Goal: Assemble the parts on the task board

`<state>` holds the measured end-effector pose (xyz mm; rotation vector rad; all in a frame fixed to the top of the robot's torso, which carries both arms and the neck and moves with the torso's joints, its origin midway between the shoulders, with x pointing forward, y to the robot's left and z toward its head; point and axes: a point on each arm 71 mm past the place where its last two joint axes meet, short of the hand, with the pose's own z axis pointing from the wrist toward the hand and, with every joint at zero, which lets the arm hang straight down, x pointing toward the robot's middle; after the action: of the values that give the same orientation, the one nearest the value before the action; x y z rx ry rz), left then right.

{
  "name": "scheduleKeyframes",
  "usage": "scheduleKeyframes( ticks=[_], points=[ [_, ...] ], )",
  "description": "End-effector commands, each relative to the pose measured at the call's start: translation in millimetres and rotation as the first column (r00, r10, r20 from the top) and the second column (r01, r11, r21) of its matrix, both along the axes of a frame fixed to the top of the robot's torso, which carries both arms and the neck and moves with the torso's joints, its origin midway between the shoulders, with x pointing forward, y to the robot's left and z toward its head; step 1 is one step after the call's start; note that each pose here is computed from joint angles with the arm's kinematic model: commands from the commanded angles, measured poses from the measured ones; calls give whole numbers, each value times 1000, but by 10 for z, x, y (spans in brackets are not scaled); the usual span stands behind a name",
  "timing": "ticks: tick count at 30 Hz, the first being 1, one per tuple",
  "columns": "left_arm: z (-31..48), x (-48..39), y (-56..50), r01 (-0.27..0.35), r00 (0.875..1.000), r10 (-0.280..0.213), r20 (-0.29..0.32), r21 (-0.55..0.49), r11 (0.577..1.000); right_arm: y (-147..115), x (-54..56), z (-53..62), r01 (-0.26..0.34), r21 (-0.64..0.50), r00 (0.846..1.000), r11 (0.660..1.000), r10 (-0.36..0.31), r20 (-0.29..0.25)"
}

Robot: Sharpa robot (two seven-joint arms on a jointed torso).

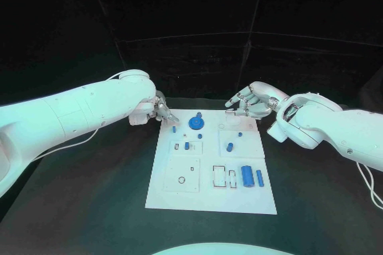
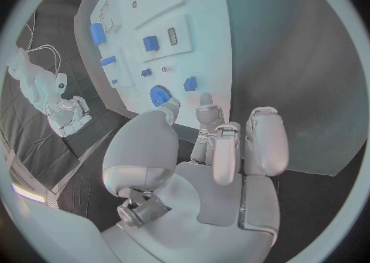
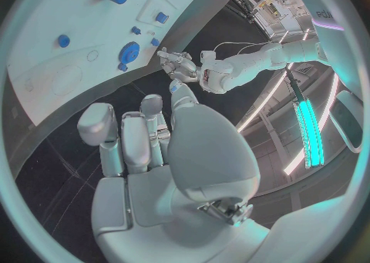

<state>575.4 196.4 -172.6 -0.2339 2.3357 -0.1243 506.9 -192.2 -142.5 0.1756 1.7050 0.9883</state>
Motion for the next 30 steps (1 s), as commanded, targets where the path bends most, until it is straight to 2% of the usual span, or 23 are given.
scheduleKeyframes(
  ticks=[1, 8, 19, 30],
  points=[
    [-27, 6, -32, 34, 999, -34, -10, -3, 999, 14, 1, 13, -9, 2, 1000, 1000, 9, 6],
    [-79, 8, -65, 41, 999, -41, -11, -12, 999, 24, 4, 12, -11, 2, 1000, 1000, 11, 5],
    [-106, 10, -122, 53, 998, -53, -15, -17, 998, 38, 9, 10, -14, 2, 1000, 1000, 14, 5],
    [-152, 13, -133, 57, 998, -57, -28, -17, 998, 46, 7, 10, -16, 2, 1000, 1000, 16, 5]
  ],
)
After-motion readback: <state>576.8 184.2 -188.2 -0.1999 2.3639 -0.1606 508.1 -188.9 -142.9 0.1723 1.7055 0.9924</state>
